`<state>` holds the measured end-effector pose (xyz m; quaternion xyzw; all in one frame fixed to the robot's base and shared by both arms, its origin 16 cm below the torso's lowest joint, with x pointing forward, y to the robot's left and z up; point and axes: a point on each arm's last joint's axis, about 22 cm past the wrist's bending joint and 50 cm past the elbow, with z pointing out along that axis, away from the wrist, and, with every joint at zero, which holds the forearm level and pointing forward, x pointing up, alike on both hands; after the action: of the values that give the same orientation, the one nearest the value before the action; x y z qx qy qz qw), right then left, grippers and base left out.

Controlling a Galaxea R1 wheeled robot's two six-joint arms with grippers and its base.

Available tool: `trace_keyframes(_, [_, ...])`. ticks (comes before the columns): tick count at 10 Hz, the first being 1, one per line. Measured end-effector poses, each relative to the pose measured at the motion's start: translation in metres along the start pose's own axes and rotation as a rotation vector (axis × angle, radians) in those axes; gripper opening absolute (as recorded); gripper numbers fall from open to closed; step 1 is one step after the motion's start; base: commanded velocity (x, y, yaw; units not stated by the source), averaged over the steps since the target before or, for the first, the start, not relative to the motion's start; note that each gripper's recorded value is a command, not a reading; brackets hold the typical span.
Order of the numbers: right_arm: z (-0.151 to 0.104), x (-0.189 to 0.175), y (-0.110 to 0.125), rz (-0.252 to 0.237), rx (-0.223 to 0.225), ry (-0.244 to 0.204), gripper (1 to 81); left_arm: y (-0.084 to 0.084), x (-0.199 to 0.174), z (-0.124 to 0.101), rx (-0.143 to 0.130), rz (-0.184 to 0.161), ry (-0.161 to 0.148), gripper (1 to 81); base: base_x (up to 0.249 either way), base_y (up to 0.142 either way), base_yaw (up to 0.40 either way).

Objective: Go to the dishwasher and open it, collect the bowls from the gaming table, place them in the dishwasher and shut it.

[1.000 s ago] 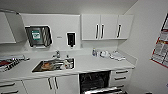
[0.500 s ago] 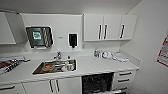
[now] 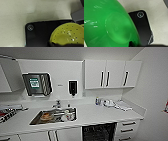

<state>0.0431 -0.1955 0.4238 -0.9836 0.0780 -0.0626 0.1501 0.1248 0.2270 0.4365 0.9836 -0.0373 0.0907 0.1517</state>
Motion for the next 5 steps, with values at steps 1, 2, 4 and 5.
trace_keyframes(1, [0.0000,0.0000,0.0000,0.000,0.000,0.000,1.0,-0.0003,-0.0003,-0.0001,0.000,0.000,0.000,1.0,0.164,0.000,0.000])
trace_keyframes(2, [0.0000,0.0000,0.0000,0.000,0.000,0.000,1.0,-0.0007,-0.0015,-0.0002,0.001,0.000,-0.002,1.0,0.164,0.000,0.000])
trace_keyframes(4, [0.0000,0.0006,0.0001,0.000,0.000,0.000,1.0,0.0000,0.0004,0.0001,0.000,0.000,0.000,1.0,0.151,0.000,0.000])
trace_keyframes(5, [0.0002,0.0031,-0.0003,-0.001,0.000,0.001,1.0,0.0001,0.0042,0.0003,0.000,0.000,0.004,1.0,0.000,0.000,0.000])
